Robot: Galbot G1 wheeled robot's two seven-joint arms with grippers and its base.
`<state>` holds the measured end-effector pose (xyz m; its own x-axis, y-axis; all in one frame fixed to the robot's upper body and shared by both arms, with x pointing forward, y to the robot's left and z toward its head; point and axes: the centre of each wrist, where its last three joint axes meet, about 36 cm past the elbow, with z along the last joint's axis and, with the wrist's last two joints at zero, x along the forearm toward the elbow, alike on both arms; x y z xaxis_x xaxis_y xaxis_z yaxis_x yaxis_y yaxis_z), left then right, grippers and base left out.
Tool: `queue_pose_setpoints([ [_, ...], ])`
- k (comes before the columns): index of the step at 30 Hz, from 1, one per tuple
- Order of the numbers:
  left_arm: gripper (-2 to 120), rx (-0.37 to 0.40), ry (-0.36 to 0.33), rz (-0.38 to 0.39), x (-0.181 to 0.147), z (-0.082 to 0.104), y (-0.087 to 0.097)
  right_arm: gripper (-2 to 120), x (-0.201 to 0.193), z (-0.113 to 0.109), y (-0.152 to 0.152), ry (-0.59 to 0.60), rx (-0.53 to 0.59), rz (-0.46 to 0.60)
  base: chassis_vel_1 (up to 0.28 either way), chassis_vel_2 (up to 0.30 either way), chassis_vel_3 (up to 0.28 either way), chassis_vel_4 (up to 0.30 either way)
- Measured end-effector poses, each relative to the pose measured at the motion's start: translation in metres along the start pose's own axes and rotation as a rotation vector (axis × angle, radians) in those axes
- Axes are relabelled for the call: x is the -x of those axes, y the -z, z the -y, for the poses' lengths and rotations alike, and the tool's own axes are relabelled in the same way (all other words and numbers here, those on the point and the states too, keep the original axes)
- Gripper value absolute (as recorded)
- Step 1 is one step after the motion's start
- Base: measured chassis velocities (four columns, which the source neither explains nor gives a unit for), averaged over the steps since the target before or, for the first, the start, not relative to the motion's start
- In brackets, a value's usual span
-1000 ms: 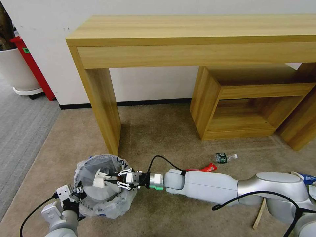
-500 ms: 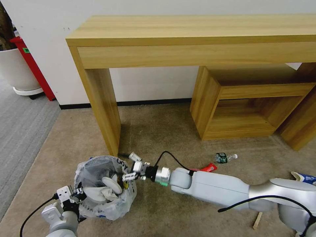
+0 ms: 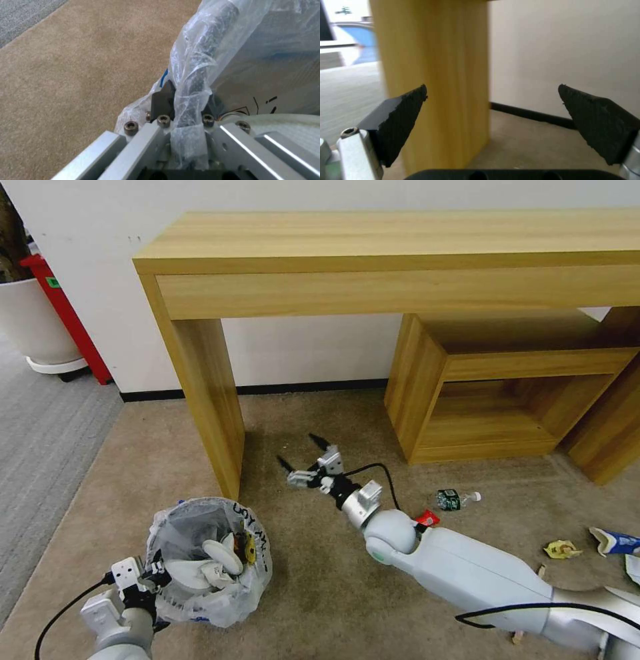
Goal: Pick up the trash bin and place the garbage on the floor into it.
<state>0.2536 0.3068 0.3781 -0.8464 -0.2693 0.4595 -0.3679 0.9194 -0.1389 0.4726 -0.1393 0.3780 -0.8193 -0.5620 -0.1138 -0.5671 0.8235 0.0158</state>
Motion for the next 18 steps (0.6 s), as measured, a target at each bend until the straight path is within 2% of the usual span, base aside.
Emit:
queue_pose_setpoints([
  [3,0,0.002,-0.001,-0.003,0.000,0.000,-0.001,100,-0.009,0.015,0.018,-0.144,0.052,-0.040,0.000,0.000,0.000,0.000],
  [4,0,0.002,-0.001,-0.003,0.000,0.000,-0.001,100,-0.009,0.015,0.018,-0.144,0.052,-0.040,0.000,0.000,0.000,0.000],
  [6,0,0.002,-0.002,-0.003,0.000,0.000,-0.001,100,-0.012,0.025,0.026,-0.240,0.082,-0.070,0.000,0.000,0.000,0.000],
  [7,0,0.002,-0.002,-0.003,0.000,0.000,-0.001,100,-0.012,0.025,0.026,-0.240,0.082,-0.070,0.000,0.000,0.000,0.000],
  [11,0,0.001,-0.003,-0.002,0.001,0.001,-0.002,100,-0.016,0.036,0.031,-0.452,0.153,-0.206,0.000,0.000,0.000,0.000],
  [12,0,0.001,-0.003,-0.002,0.001,0.001,-0.002,100,-0.016,0.036,0.031,-0.452,0.153,-0.206,0.000,0.000,0.000,0.000],
  [15,0,0.000,-0.002,-0.001,0.002,0.001,-0.001,100,-0.021,0.038,0.025,-0.580,0.197,-0.327,0.000,0.000,0.000,0.000],
  [17,0,0.000,-0.001,-0.001,0.002,0.000,-0.001,100,-0.022,0.039,0.023,-0.608,0.202,-0.354,0.000,0.000,0.000,0.000],
  [18,0,0.000,0.000,0.000,0.002,-0.001,-0.001,100,-0.027,0.040,0.017,-0.674,0.213,-0.408,0.000,0.000,0.000,0.000],
])
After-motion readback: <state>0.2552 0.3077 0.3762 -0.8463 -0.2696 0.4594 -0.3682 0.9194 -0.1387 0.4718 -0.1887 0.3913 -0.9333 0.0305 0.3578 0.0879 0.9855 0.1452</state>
